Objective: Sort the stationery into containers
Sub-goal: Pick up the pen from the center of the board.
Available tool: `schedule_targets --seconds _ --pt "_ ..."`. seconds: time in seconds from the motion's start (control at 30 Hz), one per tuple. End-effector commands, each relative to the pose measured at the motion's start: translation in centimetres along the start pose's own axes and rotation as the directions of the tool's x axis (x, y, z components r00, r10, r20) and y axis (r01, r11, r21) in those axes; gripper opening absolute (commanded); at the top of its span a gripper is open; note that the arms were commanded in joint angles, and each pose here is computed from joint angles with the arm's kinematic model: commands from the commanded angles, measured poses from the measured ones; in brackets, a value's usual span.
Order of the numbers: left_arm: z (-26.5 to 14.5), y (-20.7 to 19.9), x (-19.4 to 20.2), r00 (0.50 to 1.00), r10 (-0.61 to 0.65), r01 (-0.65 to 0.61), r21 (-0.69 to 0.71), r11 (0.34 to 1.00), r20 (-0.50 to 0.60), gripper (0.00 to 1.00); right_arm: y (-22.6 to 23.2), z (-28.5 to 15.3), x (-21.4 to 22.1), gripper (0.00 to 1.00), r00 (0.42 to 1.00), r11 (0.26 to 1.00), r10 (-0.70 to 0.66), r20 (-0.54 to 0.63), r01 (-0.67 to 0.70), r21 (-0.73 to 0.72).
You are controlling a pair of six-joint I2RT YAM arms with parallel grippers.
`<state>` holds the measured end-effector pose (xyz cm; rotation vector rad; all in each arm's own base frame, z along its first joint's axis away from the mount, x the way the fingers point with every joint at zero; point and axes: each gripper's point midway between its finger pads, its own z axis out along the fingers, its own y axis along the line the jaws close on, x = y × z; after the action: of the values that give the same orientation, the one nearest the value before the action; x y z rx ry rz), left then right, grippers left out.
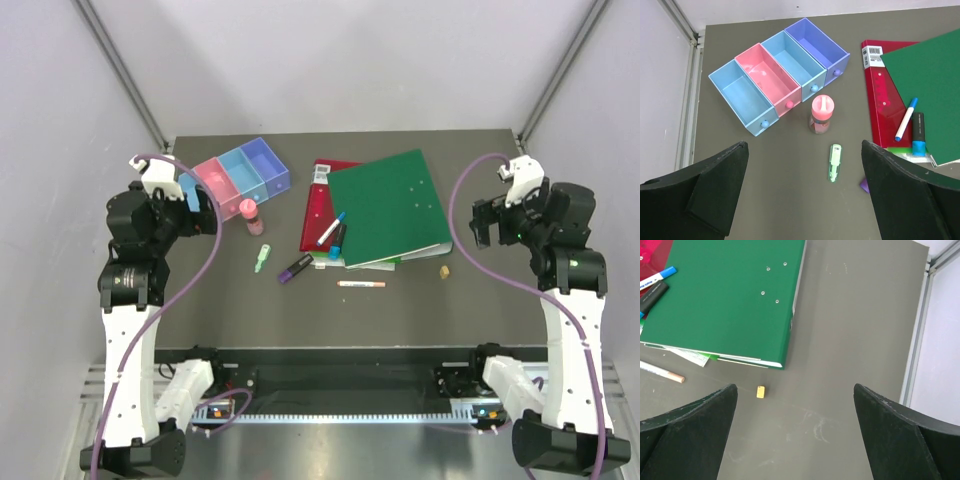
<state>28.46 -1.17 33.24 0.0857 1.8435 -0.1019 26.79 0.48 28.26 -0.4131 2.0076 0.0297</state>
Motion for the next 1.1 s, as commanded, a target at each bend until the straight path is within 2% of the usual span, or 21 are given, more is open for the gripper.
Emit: schedule_targets --seconds 0.0,0.1,0.17,0.23,0.33,0.4,0.47,0.6,0.73,1.07 --pt "-0.4 -0.2 -1.6 0.998 0.005 -0.005 0.006 1.0 0.056 0.99 -1.0 -1.2 -2.1 1.0 0.996 0.998 -0.008 0.083 0.003 0.063" --pt "-0.1 -0.4 -1.0 0.999 0.014 -0.015 0.026 1.0 0.037 0.99 -1.1 -1.3 -1.8 1.0 0.995 0.996 -0.071 0.066 0.066 0.065" --pt "0.4 -0.9 -0.3 1.0 0.027 -0.027 0.059 0.998 0.009 0.99 -0.3 -1.2 -1.3 1.0 0.995 0.996 -0.093 0.037 0.093 0.006" --pt "0.5 -2.3 1.0 0.997 0.071 -0.063 0.159 0.985 -0.042 0.99 0.8 0.1 0.4 1.0 0.996 0.994 -0.064 -0.065 0.058 -0.097" --pt "1.6 -2.9 3.8 0.983 0.114 -0.078 0.234 0.969 -0.144 0.99 1.3 2.0 1.7 1.0 0.984 0.982 -0.033 -0.174 -0.001 -0.19" --pt "2.7 -2.6 5.3 0.971 0.14 -0.09 0.247 0.965 -0.192 0.99 1.2 3.2 2.0 1.0 0.98 0.977 -0.034 -0.197 -0.009 -0.212" --pt "3.7 -2.3 6.8 0.961 0.154 -0.095 0.252 0.963 -0.228 0.99 0.8 4.4 1.6 0.99 0.984 0.979 -0.056 -0.17 0.021 -0.201" --pt "5.2 -2.7 7.3 0.959 0.183 -0.119 0.28 0.953 -0.215 0.99 1.1 7.2 0.4 1.0 0.98 0.976 -0.121 -0.158 0.089 -0.197" --pt "6.8 -4.2 6.8 0.95 0.236 -0.166 0.311 0.936 -0.205 0.99 3.9 8.8 -0.9 1.0 0.968 0.959 -0.197 -0.154 0.157 -0.237" --pt "9.2 -9.6 5.9 0.919 0.356 -0.262 0.411 0.873 -0.171 0.99 4.3 9.6 -2.2 1.0 0.967 0.961 -0.203 -0.151 0.167 -0.222"
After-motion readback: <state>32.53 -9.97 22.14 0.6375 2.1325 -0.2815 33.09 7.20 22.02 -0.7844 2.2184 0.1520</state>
